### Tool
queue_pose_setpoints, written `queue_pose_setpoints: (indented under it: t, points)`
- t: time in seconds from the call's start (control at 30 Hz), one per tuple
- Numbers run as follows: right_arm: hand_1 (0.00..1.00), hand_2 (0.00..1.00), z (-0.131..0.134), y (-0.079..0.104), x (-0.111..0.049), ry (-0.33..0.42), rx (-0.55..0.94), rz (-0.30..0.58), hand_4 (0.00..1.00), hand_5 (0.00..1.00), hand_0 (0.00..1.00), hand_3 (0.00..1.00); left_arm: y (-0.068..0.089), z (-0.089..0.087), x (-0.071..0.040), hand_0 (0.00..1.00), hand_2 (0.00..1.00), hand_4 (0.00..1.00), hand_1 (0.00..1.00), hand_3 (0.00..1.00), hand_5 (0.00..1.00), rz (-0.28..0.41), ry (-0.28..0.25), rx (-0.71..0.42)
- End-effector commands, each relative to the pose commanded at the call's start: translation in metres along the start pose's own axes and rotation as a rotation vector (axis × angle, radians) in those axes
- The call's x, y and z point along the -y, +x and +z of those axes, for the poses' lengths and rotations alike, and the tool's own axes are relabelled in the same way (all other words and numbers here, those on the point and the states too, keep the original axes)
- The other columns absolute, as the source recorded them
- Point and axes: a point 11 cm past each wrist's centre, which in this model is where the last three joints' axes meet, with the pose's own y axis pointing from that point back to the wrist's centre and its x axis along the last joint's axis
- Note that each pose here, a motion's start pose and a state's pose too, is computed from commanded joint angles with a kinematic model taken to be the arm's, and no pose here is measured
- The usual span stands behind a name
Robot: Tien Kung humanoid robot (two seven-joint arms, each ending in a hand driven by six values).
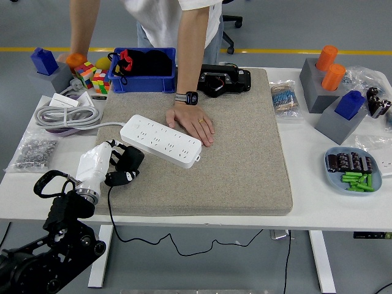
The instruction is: Press the white button,pick up the black plug,place it near the board,insert it into the board
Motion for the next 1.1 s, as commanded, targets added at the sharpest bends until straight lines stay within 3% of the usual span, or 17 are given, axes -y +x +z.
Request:
queue_pose_setpoints:
  t: [0.47, 1.1]
  points:
    - [0.585, 0.575, 0.0, 0.0, 0.0, 0.003, 0.001, 0.003, 0.649, 0.385, 0.604, 0.583, 0.005, 0.002, 0.003, 0.398, 0.404, 0.696, 0.398, 0.559, 0.002, 0.001, -0.03, -0.01]
    - [0.581, 0.575, -0.002, 0.002, 0.0, 0.012, 0.003, 0.009, 0.647, 0.382, 0.605, 0.581, 0.038, 0.011, 0.015, 0.388, 0.382, 0.695, 0.392, 0.557, 0.002, 0.077, -0.088, -0.014]
